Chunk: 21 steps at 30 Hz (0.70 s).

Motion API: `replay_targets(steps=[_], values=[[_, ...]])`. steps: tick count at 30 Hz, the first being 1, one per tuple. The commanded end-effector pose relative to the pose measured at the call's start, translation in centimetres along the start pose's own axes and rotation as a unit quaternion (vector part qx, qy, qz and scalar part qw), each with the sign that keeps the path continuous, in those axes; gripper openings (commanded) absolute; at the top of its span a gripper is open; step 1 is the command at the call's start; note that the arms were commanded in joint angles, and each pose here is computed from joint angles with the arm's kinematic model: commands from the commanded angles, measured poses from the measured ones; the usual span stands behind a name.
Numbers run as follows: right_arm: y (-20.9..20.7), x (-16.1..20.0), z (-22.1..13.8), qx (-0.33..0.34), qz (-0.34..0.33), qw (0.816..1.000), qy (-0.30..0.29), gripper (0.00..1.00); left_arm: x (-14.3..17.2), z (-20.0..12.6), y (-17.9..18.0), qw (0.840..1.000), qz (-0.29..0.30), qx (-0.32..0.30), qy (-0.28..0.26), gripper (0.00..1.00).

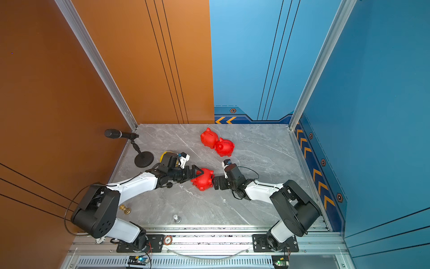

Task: Open piggy banks
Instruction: Adjust the piggy bank at the center of the board.

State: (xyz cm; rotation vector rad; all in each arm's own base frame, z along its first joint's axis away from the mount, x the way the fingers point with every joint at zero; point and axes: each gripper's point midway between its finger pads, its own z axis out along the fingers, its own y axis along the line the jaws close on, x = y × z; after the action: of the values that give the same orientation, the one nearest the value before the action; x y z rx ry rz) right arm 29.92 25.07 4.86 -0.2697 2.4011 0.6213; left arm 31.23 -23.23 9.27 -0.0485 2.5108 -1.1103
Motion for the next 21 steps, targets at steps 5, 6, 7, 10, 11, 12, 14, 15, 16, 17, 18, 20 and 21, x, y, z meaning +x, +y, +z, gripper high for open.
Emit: replay_targets(steps=[5, 6, 7, 10, 11, 12, 14, 15, 16, 17, 18, 20, 21], values=[[0.3, -1.0, 0.8, 0.008, 0.007, 1.0, -0.022, 1.0, -1.6, 0.8, 1.5, 0.997, 0.054, -0.038, -0.043, 0.98], [0.4, -1.1, 0.9, 0.007, 0.005, 1.0, -0.023, 1.0, -1.8, 0.9, 1.3, 0.997, 0.061, -0.035, -0.044, 0.98], [0.4, -1.0, 1.0, 0.007, 0.004, 1.0, -0.022, 1.0, -1.9, 1.0, 0.8, 0.996, 0.07, -0.028, -0.045, 0.98], [0.5, -1.1, 1.1, 0.003, 0.003, 1.0, -0.022, 1.0, -2.4, 1.1, -0.4, 0.994, 0.098, -0.016, -0.055, 0.98], [0.5, -1.1, 1.2, 0.003, 0.001, 1.0, -0.022, 1.0, -2.5, 1.1, -0.8, 0.993, 0.108, -0.011, -0.056, 0.98], [0.5, -1.1, 1.3, 0.004, -0.001, 1.0, -0.022, 1.0, -2.6, 1.2, -1.0, 0.992, 0.115, -0.01, -0.058, 0.98], [0.4, -1.1, 1.4, 0.006, -0.004, 1.0, -0.02, 1.0, -2.9, 1.3, -0.6, 0.991, 0.119, -0.022, -0.053, 0.98], [0.4, -1.2, 1.4, 0.005, -0.006, 1.0, -0.021, 1.0, -3.1, 1.3, -0.5, 0.991, 0.122, -0.025, -0.056, 0.98], [0.4, -1.2, 1.4, 0.004, -0.009, 1.0, -0.021, 1.0, -3.3, 1.1, -0.2, 0.99, 0.124, -0.035, -0.062, 0.98], [0.4, -1.2, 1.5, 0.005, -0.01, 1.0, -0.022, 1.0, -3.5, 1.0, 0.0, 0.989, 0.125, -0.041, -0.067, 0.98], [0.5, -1.3, 1.5, 0.001, -0.012, 1.0, -0.02, 1.0, -3.8, 0.9, 0.1, 0.989, 0.126, -0.04, -0.073, 0.98], [0.8, -1.3, 1.7, -0.007, -0.014, 1.0, -0.018, 1.0, -4.0, 1.0, -0.5, 0.989, 0.127, -0.02, -0.073, 0.98], [1.0, -1.3, 1.8, -0.012, -0.015, 1.0, -0.018, 1.0, -3.9, 1.2, -0.6, 0.989, 0.126, -0.016, -0.072, 0.98]])
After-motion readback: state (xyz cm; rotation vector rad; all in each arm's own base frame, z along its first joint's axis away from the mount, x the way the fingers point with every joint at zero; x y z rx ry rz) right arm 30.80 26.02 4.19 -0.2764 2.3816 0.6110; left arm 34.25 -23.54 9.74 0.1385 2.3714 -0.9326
